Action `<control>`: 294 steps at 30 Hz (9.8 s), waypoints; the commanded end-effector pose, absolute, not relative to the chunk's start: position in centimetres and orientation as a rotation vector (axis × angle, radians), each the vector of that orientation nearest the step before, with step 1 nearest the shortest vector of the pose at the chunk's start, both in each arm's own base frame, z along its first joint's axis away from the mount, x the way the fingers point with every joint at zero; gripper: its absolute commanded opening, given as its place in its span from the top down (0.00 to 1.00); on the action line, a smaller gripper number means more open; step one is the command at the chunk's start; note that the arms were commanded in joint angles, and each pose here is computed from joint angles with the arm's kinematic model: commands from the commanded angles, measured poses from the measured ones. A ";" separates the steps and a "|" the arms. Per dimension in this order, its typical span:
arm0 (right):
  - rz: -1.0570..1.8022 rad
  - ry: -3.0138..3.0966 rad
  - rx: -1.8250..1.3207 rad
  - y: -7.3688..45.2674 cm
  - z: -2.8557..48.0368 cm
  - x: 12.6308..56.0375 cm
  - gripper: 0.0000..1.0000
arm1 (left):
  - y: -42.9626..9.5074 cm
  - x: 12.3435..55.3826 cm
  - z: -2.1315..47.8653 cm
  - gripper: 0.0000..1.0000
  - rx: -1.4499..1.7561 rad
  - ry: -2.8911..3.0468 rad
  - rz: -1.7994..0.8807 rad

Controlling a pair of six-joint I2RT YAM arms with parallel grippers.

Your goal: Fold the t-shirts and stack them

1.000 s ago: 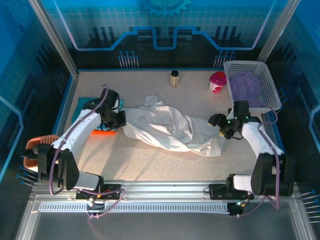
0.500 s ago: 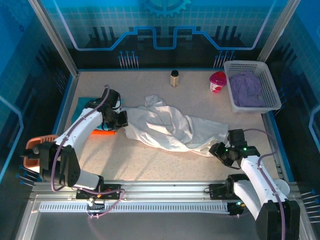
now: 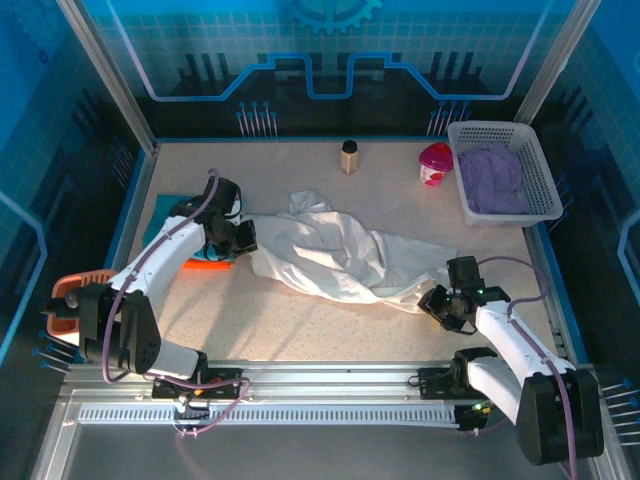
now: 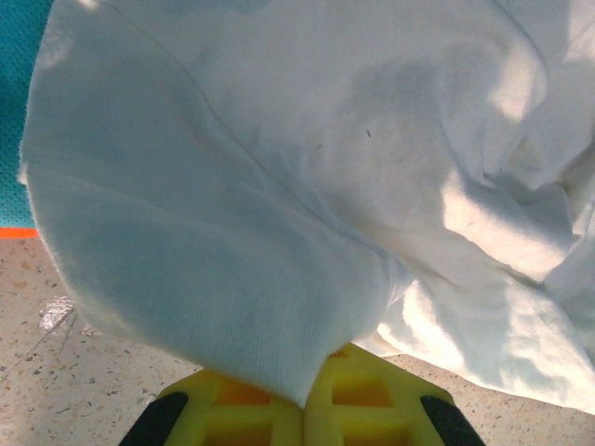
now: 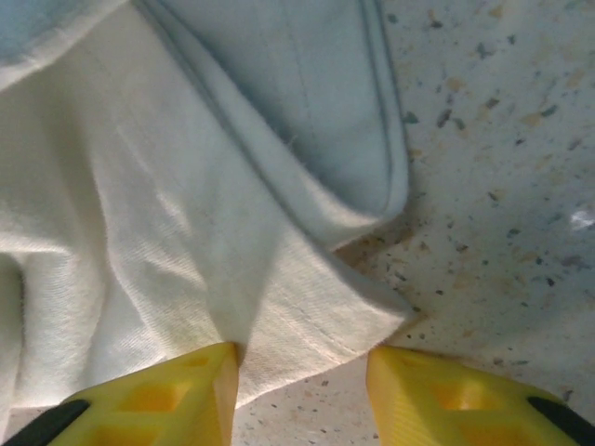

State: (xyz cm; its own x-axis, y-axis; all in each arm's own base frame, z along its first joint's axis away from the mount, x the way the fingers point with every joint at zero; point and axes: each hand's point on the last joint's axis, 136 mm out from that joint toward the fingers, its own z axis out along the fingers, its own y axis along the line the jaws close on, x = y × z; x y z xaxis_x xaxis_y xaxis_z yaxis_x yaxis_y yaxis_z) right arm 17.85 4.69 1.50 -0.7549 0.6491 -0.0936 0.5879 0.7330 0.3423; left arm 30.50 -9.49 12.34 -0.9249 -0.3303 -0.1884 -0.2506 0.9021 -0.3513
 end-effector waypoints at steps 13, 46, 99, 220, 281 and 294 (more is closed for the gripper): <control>0.376 2.594 0.927 3.6 3.2 21.4 0.73 | -9.7 30.8 13.2 1.00 -0.428 2.809 -0.499; 0.684 2.482 0.818 4.4 12.5 24.9 1.00 | -9.3 30.9 14.4 1.00 -0.411 2.790 -0.487; 0.862 2.233 0.802 0.0 25.1 35.7 1.00 | -7.7 42.2 29.0 1.00 -0.464 2.488 -0.731; 0.953 2.204 0.673 2.4 28.3 40.9 1.00 | -10.8 20.5 12.4 1.00 -0.717 2.838 -0.757; -0.072 2.393 1.744 -5.1 11.0 9.9 0.84 | -10.4 12.3 6.4 0.68 -1.012 2.989 -0.723; 0.243 2.445 1.368 -3.9 12.1 17.4 0.01 | -12.0 22.8 14.3 0.43 -0.578 2.852 -0.714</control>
State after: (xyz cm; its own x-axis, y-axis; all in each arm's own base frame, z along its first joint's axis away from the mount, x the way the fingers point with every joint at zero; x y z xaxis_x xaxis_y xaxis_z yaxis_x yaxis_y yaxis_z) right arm 13.65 -4.57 10.79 -0.4191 0.8906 -0.1765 0.8765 0.4476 0.1771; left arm 19.19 -11.20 12.25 -0.8741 -0.4800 0.0745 -0.4612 0.7720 -0.4374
